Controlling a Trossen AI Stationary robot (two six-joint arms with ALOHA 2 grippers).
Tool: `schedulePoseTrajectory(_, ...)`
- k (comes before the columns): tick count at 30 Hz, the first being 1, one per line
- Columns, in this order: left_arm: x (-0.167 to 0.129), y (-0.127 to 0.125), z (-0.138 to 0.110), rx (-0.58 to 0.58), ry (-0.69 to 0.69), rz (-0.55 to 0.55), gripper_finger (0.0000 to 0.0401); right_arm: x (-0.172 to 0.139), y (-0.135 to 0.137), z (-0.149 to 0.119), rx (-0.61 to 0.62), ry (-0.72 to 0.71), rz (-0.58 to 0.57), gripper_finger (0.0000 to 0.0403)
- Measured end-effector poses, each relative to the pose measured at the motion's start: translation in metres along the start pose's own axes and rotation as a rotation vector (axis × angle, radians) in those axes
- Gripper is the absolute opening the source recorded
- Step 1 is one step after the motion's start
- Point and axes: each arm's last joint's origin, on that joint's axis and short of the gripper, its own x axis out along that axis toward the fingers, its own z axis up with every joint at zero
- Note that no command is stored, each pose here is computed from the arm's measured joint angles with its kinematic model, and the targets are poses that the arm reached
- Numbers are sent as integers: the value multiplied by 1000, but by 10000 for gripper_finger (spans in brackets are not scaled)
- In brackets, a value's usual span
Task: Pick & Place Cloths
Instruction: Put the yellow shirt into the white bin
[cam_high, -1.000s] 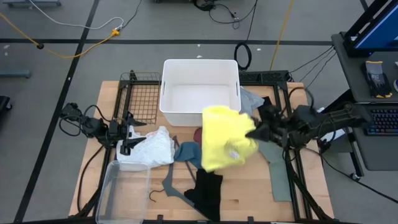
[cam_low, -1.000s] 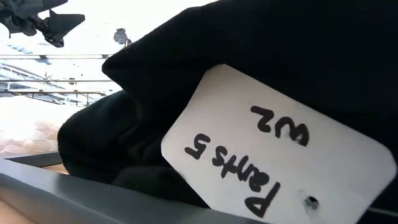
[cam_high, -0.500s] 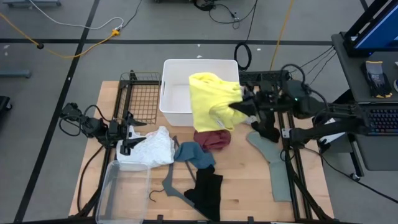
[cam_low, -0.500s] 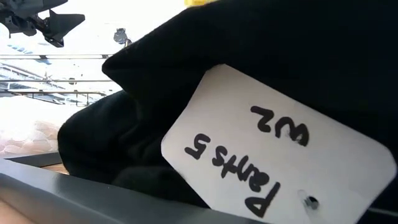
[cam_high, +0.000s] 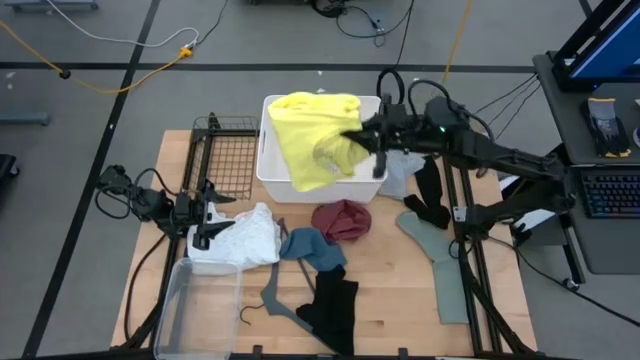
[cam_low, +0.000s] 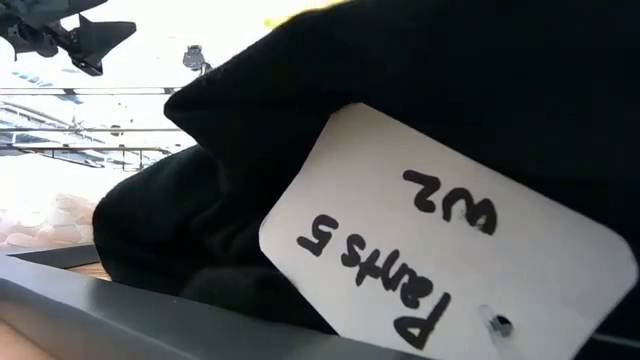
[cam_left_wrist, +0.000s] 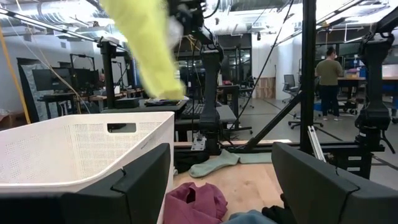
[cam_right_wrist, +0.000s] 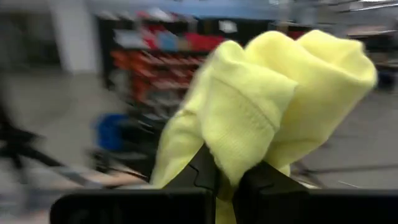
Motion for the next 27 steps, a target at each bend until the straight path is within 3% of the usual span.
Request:
schedulePoseTrajectory(6,0,0,0,-21,0,0,283,8,-35,-15,-227,137,-186,10)
schedulePoseTrajectory(11,0,0,0,-22,0,-1,283,13,-59,-29,-359,235,-240,10)
schedulePoseTrajectory(27,0,0,0,-26,-2,-1,283,57,-89,-121,-414,665,-138,10)
